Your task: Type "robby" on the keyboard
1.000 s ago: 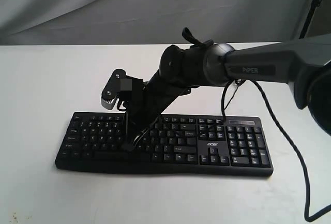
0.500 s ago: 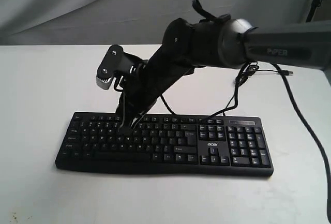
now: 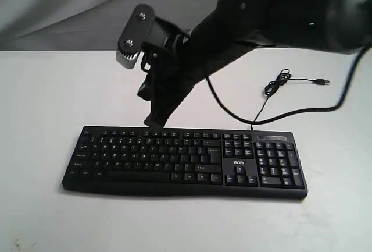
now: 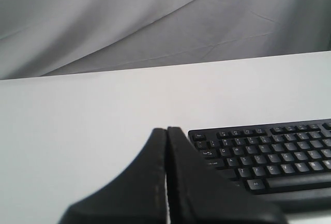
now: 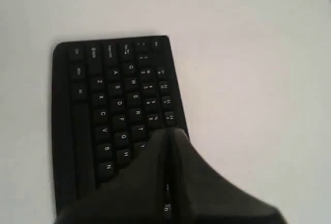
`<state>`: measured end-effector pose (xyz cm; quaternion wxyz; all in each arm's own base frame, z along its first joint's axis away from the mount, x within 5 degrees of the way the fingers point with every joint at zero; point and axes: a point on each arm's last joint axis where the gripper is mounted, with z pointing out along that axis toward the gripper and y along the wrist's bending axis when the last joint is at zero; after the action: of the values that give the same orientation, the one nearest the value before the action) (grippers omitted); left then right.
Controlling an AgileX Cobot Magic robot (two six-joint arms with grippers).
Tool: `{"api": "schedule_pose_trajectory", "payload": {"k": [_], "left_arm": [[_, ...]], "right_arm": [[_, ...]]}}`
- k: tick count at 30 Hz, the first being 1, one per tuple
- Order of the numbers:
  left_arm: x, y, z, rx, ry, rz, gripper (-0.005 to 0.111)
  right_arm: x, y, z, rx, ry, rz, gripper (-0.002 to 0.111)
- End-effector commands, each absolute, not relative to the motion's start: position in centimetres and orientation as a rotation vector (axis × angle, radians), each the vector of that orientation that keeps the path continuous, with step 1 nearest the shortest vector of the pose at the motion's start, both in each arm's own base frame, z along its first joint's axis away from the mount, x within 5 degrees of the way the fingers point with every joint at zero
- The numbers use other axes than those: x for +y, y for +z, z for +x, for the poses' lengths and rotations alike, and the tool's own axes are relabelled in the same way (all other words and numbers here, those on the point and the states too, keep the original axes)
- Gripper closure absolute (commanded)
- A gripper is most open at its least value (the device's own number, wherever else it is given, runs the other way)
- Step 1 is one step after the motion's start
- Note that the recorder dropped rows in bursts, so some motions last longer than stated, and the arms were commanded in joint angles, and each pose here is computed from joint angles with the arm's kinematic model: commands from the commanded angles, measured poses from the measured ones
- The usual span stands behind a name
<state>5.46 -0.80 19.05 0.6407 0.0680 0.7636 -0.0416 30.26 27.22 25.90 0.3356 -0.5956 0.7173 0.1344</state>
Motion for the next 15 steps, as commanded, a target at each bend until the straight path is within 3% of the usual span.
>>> {"api": "schedule_pose_trajectory", "payload": {"k": [1, 15], "left_arm": [[-0.8, 19.0, 5.5, 1.736, -0.097, 0.161, 0.107], [-0.8, 19.0, 5.5, 1.736, -0.097, 0.161, 0.107]], "right_arm": [[24.4, 29.5, 27.4, 1.773, 0.293, -1.393, 0.108], [17.1, 34.9, 15.6, 1.406, 0.307, -0.930, 0.108]]}}
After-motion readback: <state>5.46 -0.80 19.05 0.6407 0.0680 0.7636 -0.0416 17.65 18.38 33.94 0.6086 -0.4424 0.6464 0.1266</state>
